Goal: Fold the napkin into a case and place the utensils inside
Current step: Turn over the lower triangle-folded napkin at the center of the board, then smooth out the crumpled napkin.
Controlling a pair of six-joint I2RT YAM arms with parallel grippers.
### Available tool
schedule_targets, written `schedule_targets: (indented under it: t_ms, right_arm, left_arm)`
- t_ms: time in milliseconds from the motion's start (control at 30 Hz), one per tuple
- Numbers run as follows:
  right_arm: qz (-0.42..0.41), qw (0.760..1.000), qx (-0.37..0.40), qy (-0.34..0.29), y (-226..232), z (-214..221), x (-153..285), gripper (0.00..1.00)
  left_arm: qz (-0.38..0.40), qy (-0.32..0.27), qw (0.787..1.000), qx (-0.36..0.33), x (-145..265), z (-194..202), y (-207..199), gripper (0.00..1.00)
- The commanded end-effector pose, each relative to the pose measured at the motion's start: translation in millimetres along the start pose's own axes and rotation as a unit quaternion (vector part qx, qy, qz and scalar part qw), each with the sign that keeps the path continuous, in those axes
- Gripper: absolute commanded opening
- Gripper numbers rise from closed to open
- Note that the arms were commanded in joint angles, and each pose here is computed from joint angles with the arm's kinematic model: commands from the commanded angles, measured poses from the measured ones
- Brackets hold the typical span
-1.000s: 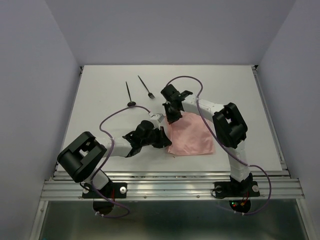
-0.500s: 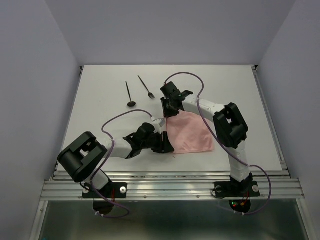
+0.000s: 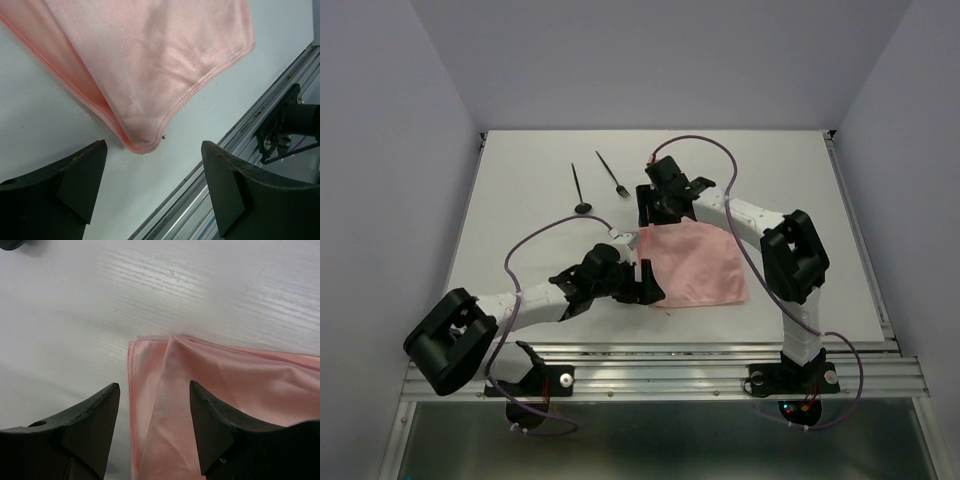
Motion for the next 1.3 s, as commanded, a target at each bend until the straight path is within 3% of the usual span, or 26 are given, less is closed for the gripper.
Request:
schedule_targets:
  t_ms: [0, 133, 233, 367, 400, 500, 767, 1267]
  right_arm:
    - [-0.009, 0.996, -0.011, -0.084, 9, -31, 42, 0.65]
    - [0.011, 0.993, -0.034, -0.114, -14, -47, 60, 0.67]
    - [0.016, 0.992, -0.049, -0.117, -30, -48, 65, 0.67]
    - [0.012, 0.993, -0.057, -0.099, -36, -39, 58, 0.65]
    - [0.006, 0.994, -0.06, -0.094, -36, -34, 54, 0.64]
    - [-0.021, 0.994, -0.066, -0.089, -33, -28, 50, 0.61]
    - [-0.039, 0.996, -0.059, -0.05, -13, 2, 29, 0.6]
    - [0.004, 0.999, -0.033, -0.019, 2, 27, -7, 0.55]
  left_arm:
    - [-0.022, -0.048, 0.999, -0.008, 20, -19, -6, 0.89]
    - [-0.023, -0.107, 0.994, -0.004, 46, -44, -18, 0.88]
    - [-0.029, -0.149, 0.988, 0.001, 59, -64, -18, 0.79]
    - [-0.027, -0.184, 0.982, 0.021, 63, -88, -9, 0.45]
    - [-0.026, -0.186, 0.982, 0.034, 62, -92, -7, 0.25]
    - [-0.039, -0.181, 0.981, 0.062, 52, -107, 7, 0.0]
    - [-0.035, -0.142, 0.985, 0.093, 6, -141, 28, 0.0]
    - [-0.097, -0.091, 0.981, 0.143, -42, -139, 76, 0.0]
Point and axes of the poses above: each gripper's point midway between its finger pads, its own x axis back along the fingers, its own y axis along the line the jaws close on, z = x × y, the point moved 8 cm from there along x, back along the fingers, and after that the axes turned 2 degrees about -x, right-handed, at the moved point
